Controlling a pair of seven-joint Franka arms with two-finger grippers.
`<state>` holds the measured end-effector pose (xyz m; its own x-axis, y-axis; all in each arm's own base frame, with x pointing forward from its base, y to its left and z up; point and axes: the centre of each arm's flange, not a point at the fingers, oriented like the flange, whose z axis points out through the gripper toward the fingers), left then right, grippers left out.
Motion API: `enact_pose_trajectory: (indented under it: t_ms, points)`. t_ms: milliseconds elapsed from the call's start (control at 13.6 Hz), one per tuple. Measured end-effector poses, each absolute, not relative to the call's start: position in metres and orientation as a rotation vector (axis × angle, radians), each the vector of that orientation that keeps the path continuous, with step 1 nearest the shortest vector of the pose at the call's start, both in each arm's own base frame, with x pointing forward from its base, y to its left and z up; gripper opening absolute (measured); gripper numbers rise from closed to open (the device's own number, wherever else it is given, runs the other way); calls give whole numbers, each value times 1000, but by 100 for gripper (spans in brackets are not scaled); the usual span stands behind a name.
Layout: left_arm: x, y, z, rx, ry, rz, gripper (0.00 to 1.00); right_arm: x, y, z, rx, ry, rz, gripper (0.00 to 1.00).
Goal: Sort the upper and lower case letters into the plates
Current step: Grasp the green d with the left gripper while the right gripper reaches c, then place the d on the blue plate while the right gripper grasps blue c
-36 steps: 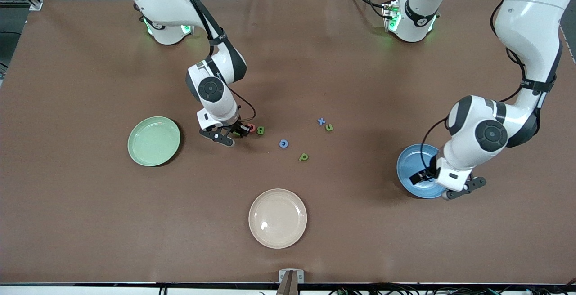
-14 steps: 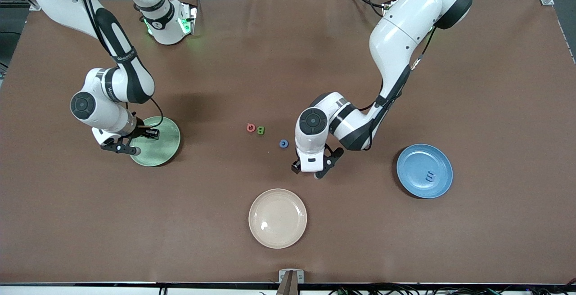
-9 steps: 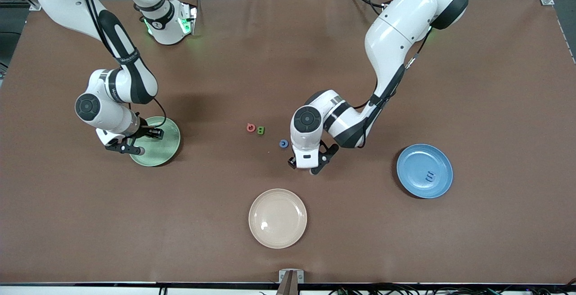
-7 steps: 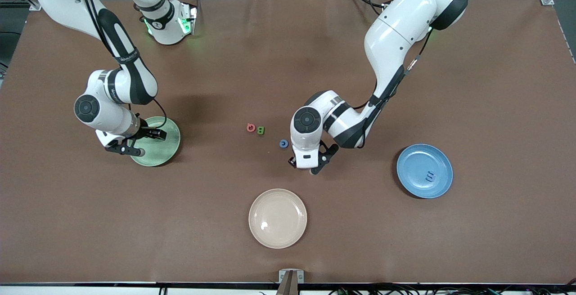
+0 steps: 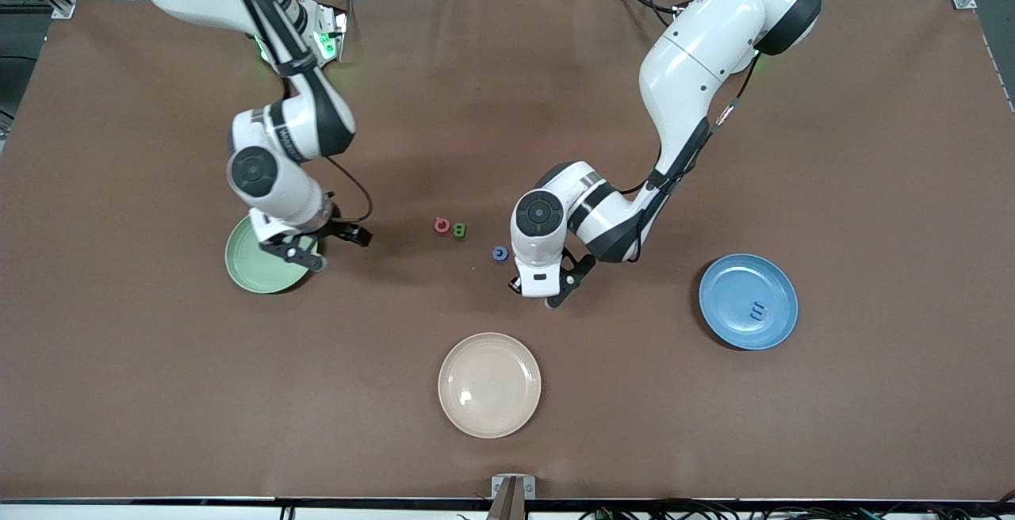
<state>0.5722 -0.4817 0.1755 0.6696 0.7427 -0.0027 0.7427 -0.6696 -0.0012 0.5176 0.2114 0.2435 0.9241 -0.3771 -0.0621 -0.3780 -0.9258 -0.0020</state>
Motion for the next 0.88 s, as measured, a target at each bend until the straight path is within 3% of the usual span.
enact_pose_trajectory:
  t_ms: [74,368,589,883]
  points:
    - [573,-481,176,2870,1278,-3,37,510,234,243,-3053,645,70,100]
    - [601,-453,183,2837,1346,51,37,493,326,236,-2982,864,28,100]
    - [643,-393,214,2833,1399,55,37,506,379,221,-2887,1086,4,100]
    - [649,-342,252,2908,1360,38,37,524,445,206,-2728,1443,15,100]
